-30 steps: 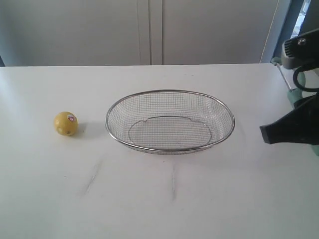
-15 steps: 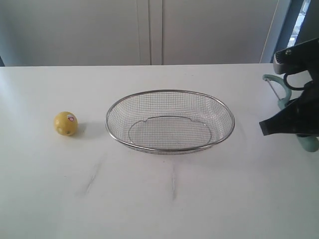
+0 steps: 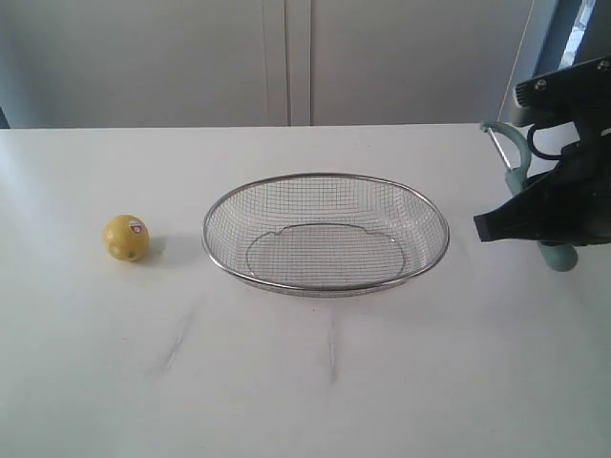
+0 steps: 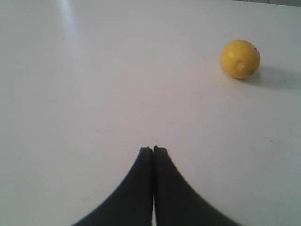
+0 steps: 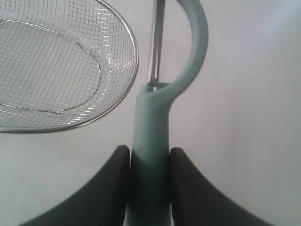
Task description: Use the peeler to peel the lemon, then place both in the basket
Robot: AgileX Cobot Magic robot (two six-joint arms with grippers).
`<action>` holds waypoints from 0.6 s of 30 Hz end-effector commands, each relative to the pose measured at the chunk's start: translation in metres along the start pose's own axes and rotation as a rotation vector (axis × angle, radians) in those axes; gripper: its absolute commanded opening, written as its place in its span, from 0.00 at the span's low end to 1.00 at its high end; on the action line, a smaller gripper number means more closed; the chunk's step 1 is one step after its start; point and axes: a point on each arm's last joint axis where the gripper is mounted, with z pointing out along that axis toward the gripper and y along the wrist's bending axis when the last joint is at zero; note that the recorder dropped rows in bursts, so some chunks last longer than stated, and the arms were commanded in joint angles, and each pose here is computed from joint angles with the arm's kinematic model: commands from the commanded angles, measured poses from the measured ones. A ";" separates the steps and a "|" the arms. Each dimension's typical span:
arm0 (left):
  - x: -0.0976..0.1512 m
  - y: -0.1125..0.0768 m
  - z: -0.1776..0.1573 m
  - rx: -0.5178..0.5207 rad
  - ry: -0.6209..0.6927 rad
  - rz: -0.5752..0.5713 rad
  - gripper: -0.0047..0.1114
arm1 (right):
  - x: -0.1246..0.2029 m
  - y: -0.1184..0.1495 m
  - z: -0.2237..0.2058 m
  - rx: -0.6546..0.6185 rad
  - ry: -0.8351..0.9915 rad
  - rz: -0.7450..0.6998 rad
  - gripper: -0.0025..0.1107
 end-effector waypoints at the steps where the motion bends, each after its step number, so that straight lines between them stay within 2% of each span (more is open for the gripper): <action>1: 0.002 0.000 0.000 0.001 0.011 -0.007 0.04 | -0.001 -0.001 -0.001 0.002 -0.028 -0.016 0.02; 14: 0.001 0.000 0.000 0.006 0.002 -0.011 0.04 | 0.000 -0.002 -0.007 0.000 -0.026 0.015 0.02; 16: 0.001 0.000 0.000 0.006 0.002 -0.011 0.04 | 0.001 -0.001 -0.007 -0.009 -0.007 0.066 0.02; 18: 0.001 0.000 0.000 0.006 0.002 -0.011 0.04 | 0.006 0.001 -0.007 -0.022 0.046 0.178 0.02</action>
